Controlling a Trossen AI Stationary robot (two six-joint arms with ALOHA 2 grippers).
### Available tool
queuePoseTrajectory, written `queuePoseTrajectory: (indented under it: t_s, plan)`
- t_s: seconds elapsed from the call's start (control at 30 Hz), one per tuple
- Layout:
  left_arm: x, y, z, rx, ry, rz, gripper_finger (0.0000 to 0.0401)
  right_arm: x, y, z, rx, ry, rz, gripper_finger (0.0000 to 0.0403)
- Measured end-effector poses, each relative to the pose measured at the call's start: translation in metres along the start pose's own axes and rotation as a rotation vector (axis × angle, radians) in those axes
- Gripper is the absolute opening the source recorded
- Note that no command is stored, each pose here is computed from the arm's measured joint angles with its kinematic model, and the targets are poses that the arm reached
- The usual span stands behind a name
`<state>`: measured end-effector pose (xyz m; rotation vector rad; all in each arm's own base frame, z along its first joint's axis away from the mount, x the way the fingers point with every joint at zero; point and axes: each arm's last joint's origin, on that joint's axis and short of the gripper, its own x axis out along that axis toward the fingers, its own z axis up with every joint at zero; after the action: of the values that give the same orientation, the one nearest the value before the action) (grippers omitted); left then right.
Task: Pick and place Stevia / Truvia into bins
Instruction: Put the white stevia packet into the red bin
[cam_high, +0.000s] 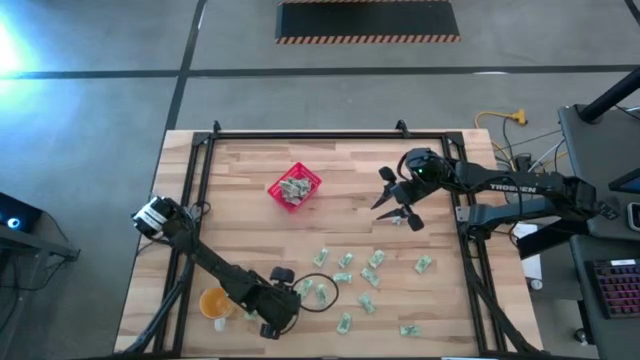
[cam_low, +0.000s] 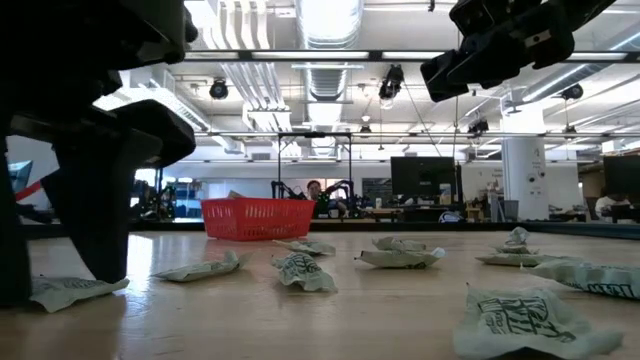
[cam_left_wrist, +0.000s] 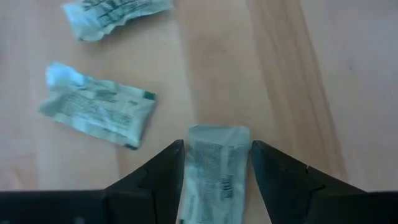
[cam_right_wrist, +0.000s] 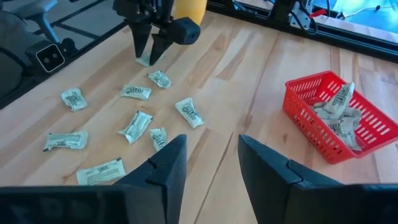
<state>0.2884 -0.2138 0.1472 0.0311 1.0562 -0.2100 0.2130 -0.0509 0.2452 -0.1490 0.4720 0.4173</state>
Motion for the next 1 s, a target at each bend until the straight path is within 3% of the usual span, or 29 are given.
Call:
queuePoseTrajectory:
  t_s: [0.23,0.57,0.8,1.0]
  plan:
    - [0.001,-0.003,-0.002,0.012,-0.007,0.023,0.0162,0.0,0.0,0.0,0.005,0.0,0.0,0.0132]
    - [0.001,-0.003,-0.003,0.024,0.0,0.028,0.0079,0.0,0.0,0.0,0.007,0.0,0.0,0.0127]
    - [-0.006,0.0,0.001,0.196,-0.021,0.064,0.0029,0.0,0.0,0.0,0.007,0.0,0.0,0.0121]
    - [-0.026,0.014,0.009,0.301,-0.077,0.235,0.0002,0.0,0.0,0.0,0.007,0.0,0.0,0.0122]
